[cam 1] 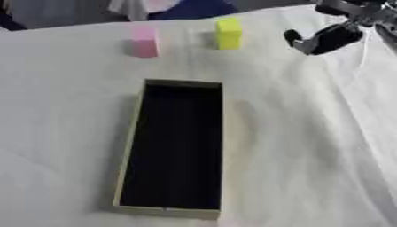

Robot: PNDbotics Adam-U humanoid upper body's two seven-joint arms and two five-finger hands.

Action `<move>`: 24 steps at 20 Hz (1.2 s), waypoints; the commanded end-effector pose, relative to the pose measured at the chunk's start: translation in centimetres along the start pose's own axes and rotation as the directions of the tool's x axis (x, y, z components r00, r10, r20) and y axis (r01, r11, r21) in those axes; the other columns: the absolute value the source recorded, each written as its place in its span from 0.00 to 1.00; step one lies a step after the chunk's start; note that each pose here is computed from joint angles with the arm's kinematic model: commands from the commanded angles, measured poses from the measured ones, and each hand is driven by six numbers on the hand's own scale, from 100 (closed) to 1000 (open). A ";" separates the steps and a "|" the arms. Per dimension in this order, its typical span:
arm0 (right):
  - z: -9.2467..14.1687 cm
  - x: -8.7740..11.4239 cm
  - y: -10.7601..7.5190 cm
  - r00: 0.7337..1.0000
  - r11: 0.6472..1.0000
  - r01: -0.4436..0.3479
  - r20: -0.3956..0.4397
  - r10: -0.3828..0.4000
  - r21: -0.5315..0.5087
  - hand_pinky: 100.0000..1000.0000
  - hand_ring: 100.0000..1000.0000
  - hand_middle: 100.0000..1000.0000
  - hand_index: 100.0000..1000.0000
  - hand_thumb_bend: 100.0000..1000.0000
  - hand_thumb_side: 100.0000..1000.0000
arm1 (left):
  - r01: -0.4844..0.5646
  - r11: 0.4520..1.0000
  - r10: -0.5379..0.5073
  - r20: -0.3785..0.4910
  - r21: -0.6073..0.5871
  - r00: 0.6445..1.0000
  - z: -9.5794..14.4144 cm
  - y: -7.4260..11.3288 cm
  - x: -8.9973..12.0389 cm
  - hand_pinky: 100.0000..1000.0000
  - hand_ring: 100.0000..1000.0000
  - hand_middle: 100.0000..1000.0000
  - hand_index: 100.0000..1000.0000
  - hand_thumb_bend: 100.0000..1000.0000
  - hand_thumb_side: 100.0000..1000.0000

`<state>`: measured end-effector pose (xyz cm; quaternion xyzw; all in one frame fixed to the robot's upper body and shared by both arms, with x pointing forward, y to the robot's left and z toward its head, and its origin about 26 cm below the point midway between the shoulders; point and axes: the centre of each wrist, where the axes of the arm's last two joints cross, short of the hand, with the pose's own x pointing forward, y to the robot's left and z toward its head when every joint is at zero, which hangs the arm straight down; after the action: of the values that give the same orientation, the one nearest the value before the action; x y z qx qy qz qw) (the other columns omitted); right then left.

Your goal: Pick up objects on the table and place them in the box.

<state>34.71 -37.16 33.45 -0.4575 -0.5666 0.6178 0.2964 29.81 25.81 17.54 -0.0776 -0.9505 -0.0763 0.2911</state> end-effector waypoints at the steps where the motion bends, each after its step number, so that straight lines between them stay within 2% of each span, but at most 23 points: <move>1: -0.1 -0.7 -0.7 0.999 0.999 -0.046 -0.015 0.046 0.000 0.94 1.00 0.98 1.00 0.00 0.16 | 0.022 0.999 -0.021 0.035 -0.031 0.999 -0.7 0.2 0.7 0.55 0.53 0.59 0.83 0.04 0.82; 9: -1.2 -1.2 -0.5 0.998 0.999 -0.044 -0.036 0.044 0.006 0.94 1.00 0.96 1.00 0.00 0.17 | 0.022 0.999 -0.021 0.048 -0.036 0.999 -0.9 0.0 0.7 0.55 0.53 0.59 0.83 0.03 0.83; 12: -1.5 -1.3 -0.6 0.999 1.000 -0.027 -0.044 0.027 -0.012 0.95 1.00 0.93 1.00 0.00 0.13 | 0.023 0.999 -0.021 0.052 -0.038 0.998 -1.0 0.0 0.7 0.55 0.53 0.59 0.83 0.03 0.83; 24: -1.8 -1.1 -2.3 0.990 0.981 0.030 -0.131 -0.056 -0.190 0.94 1.00 0.83 1.00 0.00 0.11 | 0.031 0.998 -0.029 0.057 -0.047 0.998 -1.1 -0.1 0.7 0.55 0.50 0.58 0.83 0.02 0.83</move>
<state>37.10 -36.88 34.41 -0.4973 -0.6028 0.5377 0.3163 30.02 25.45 18.05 -0.0767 -0.9538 -0.0901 0.2763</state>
